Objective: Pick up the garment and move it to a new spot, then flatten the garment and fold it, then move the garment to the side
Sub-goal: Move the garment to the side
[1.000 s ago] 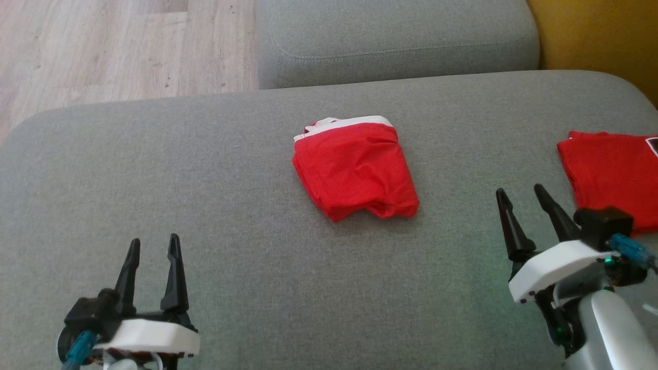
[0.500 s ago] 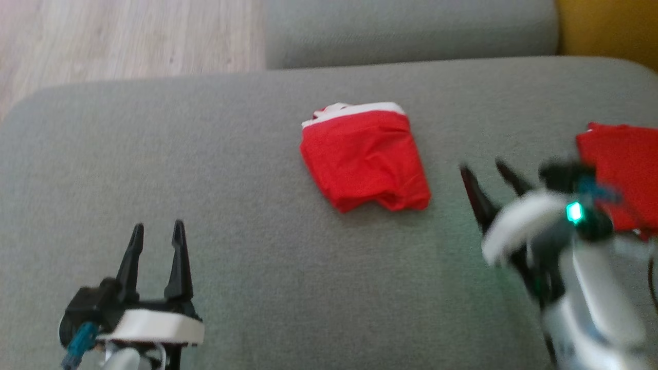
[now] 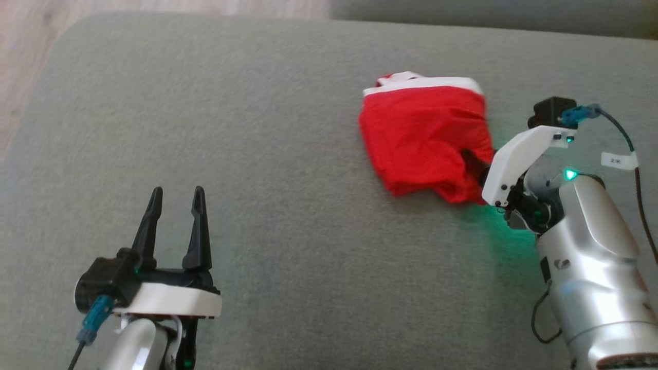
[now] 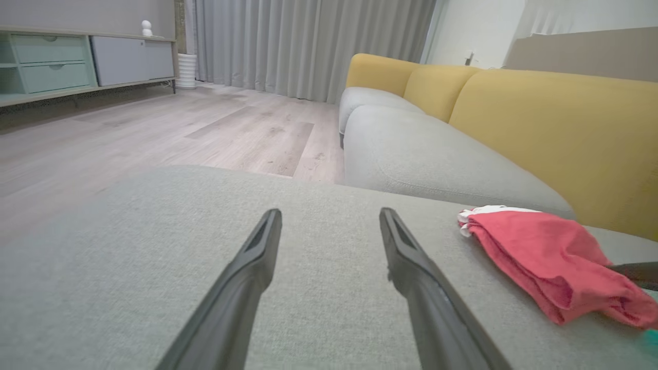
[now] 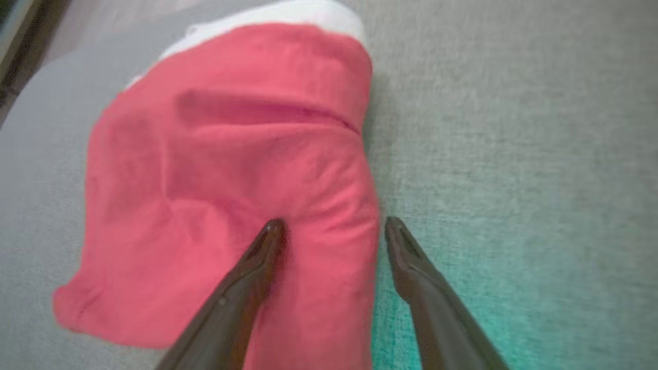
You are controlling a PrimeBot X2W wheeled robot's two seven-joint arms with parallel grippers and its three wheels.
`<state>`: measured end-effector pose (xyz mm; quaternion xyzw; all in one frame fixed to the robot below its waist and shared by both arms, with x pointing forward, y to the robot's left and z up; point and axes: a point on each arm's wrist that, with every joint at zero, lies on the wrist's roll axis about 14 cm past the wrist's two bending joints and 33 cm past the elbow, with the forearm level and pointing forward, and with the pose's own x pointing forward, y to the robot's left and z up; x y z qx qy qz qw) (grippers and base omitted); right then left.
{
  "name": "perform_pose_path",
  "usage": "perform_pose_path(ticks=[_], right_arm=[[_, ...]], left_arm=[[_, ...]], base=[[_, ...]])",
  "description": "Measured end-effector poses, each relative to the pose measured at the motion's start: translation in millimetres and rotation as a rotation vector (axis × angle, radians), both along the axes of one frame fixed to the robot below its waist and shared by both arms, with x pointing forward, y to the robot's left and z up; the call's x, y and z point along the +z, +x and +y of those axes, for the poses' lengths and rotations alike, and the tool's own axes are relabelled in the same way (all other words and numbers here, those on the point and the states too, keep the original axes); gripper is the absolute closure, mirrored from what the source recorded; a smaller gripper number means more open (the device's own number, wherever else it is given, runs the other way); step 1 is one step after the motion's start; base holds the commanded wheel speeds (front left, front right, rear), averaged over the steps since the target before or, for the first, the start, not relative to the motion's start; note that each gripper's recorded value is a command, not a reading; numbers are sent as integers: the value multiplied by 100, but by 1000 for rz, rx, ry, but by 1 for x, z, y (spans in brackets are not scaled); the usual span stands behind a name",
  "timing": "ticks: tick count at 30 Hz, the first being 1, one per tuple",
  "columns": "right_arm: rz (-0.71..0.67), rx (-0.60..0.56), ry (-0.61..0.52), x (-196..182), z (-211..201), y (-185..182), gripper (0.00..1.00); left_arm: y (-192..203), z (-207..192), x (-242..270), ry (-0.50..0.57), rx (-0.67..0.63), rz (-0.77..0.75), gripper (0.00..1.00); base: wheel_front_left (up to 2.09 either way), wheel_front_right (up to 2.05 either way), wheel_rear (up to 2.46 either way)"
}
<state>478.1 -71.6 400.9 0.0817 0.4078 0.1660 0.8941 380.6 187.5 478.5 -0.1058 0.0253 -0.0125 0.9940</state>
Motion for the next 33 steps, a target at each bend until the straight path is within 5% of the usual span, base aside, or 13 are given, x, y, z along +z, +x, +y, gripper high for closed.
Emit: perform_pose_path(ticks=[7,8,9,10,16,22,33], right_arm=[[50,16,2,-18,15,12,0],[55,19,0,-19,16,13,14],[59,24,-2,-19,17,13,72],[57,45,-18,-19,19,12,100],[24,209,-184,-10,15,3,100],[-37,281,-376,40,-58,3,100],[-94,98,-644,95,-219,-17,100]], left_arm=[[0,7,-9,5,21,28,0],[1,6,-9,4,18,28,0],[3,4,-9,1,13,27,0],[4,2,-10,-1,5,28,0],[14,-17,-9,-14,-48,15,0],[34,-49,-4,-37,-137,-14,0],[60,-113,-6,-61,-315,-29,0]], base=[[0,0,0],[0,0,0],[0,0,0],[0,0,0],[0,0,0],[0,0,0],[0,0,0]])
